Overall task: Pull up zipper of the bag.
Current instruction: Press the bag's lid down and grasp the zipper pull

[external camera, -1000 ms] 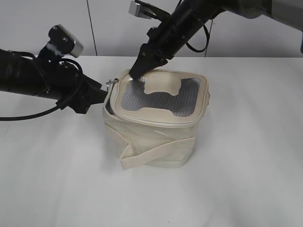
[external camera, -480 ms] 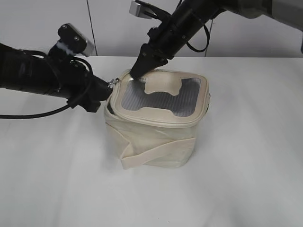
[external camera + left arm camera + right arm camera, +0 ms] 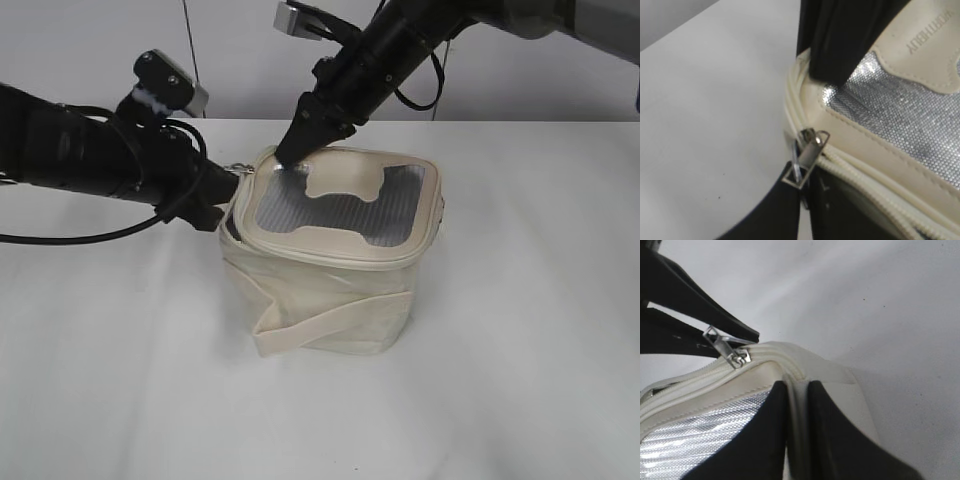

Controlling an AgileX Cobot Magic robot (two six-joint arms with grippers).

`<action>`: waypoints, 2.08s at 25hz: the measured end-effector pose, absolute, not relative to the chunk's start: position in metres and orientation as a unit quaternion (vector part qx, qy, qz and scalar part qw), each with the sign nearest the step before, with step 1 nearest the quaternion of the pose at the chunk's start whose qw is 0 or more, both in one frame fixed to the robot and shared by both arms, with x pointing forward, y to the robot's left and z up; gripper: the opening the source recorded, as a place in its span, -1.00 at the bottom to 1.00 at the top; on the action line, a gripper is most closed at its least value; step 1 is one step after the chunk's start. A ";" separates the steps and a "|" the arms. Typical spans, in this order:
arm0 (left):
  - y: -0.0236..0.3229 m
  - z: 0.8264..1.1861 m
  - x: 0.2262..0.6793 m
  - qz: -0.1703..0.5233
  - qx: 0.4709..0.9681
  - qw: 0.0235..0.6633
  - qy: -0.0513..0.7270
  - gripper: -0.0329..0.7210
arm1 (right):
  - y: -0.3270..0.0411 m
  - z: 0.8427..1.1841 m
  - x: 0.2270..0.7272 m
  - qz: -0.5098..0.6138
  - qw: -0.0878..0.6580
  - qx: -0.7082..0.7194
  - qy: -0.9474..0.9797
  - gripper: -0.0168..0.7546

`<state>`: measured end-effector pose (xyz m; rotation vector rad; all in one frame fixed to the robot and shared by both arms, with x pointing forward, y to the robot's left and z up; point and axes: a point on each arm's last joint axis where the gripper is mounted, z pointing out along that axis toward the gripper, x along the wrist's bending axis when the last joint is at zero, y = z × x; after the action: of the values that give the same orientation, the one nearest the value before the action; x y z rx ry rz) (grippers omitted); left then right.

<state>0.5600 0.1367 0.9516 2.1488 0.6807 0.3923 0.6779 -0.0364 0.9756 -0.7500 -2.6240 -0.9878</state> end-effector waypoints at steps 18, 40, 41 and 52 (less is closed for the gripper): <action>0.162 0.962 0.491 0.097 0.859 0.386 0.321 -0.94 | -0.037 0.975 0.678 -0.332 0.124 -0.270 -0.895 -0.70; 0.073 0.952 0.442 -0.012 0.878 0.400 0.261 -0.92 | -0.030 0.977 0.674 -0.339 0.143 -0.288 -0.884 -0.71; 0.068 0.955 0.442 -0.010 0.879 0.404 0.255 -0.92 | -0.030 0.977 0.674 -0.338 0.143 -0.290 -0.884 -0.71; 0.066 0.953 0.429 -0.076 0.898 0.351 0.256 -0.14 | -0.037 0.977 0.678 -0.339 0.148 -0.313 -0.875 -0.30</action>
<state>0.4293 0.0657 0.9534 2.3244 0.6629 -0.1980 0.6784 -0.0371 0.9771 -0.9013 -2.5157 -0.9748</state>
